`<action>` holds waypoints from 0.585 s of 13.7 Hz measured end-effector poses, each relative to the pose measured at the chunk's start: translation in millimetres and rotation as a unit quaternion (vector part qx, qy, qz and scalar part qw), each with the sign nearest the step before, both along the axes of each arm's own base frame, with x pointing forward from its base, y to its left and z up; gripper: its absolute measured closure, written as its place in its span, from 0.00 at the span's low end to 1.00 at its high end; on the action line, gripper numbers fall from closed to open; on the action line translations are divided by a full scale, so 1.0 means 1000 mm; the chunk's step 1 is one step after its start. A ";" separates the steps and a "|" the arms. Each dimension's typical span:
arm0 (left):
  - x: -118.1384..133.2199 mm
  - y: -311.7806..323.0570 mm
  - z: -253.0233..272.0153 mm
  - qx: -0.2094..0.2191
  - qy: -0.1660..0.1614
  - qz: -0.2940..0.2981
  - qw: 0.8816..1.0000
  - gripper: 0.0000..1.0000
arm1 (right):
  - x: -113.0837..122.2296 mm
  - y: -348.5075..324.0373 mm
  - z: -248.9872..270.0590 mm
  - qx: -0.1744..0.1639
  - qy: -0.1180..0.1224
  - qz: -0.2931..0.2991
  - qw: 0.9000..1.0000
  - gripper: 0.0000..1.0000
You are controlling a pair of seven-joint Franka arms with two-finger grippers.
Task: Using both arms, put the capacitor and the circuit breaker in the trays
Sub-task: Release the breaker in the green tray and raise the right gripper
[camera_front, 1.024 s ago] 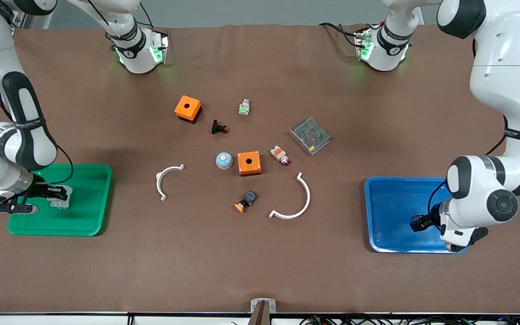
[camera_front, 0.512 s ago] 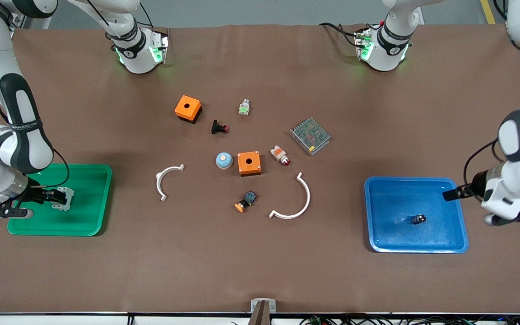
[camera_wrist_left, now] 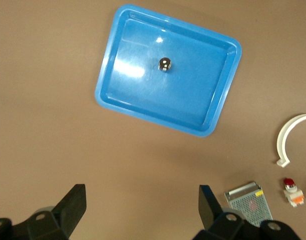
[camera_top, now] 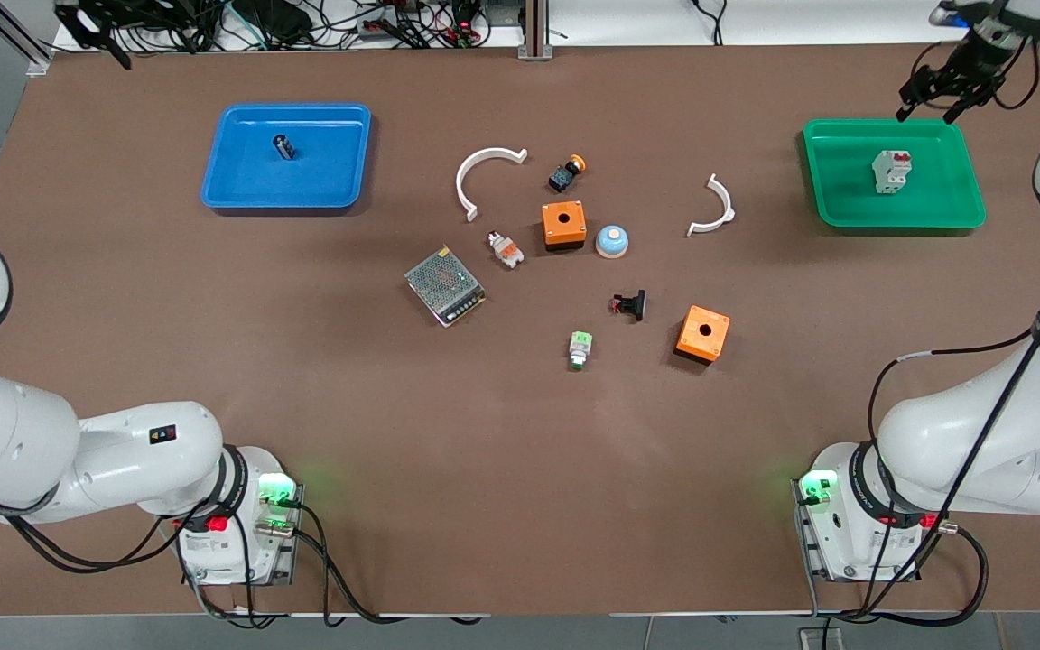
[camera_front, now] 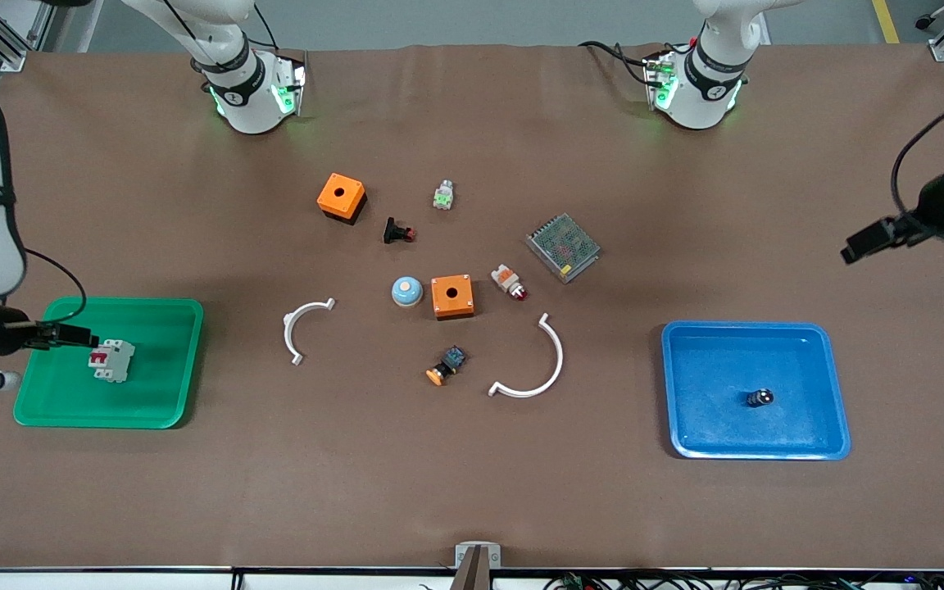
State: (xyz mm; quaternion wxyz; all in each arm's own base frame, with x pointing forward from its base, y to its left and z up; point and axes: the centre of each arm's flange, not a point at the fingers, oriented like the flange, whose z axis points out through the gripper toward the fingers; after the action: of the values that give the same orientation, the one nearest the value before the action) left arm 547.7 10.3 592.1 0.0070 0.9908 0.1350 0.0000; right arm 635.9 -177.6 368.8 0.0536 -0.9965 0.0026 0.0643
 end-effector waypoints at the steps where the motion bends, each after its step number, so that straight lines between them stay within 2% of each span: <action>1: -0.009 -0.001 0.013 0.003 -0.001 -0.004 1.000 0.01 | -0.005 0.016 0.024 0.002 0.010 -0.011 1.000 0.00; 5: -0.014 -0.004 0.036 0.005 -0.011 -0.059 0.998 0.00 | -0.023 0.096 0.105 -0.021 0.027 -0.035 0.999 0.00; 8: -0.011 0.000 0.035 0.004 -0.011 -0.092 0.996 0.00 | -0.046 0.107 0.148 -0.022 0.032 -0.032 0.999 0.00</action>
State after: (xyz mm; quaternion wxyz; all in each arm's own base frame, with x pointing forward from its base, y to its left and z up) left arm 536.4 10.3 627.1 0.0045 0.9990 0.0427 0.0106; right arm 589.5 -71.0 517.3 0.0331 -0.9943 0.0379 0.0942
